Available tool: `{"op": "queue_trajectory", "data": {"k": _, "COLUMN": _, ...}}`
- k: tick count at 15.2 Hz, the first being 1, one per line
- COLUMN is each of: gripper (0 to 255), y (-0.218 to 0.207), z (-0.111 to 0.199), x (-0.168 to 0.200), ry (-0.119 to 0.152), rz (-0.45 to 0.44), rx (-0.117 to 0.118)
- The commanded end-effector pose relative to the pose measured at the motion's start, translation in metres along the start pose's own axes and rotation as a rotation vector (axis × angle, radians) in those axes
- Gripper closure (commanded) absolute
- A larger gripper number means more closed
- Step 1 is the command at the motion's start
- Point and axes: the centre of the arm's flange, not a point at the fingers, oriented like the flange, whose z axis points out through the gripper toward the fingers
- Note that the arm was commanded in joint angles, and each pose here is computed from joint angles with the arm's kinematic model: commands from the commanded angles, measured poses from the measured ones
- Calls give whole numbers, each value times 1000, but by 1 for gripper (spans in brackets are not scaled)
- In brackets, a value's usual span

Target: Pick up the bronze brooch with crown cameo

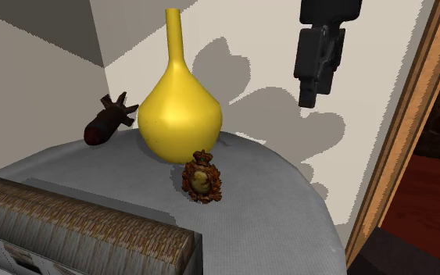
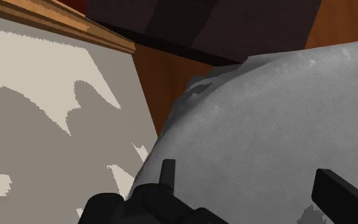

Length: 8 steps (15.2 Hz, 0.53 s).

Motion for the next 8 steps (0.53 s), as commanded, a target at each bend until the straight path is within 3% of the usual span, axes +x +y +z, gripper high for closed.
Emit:
{"op": "queue_trajectory", "data": {"k": 1, "gripper": 0, "y": -16, "z": 6, "x": 23, "ry": -14, "rz": -43, "rx": 8}}
{"op": "queue_trajectory", "data": {"k": 8, "gripper": 0, "y": -84, "z": 26, "x": 86, "ry": -63, "rz": -188, "rx": 31}}
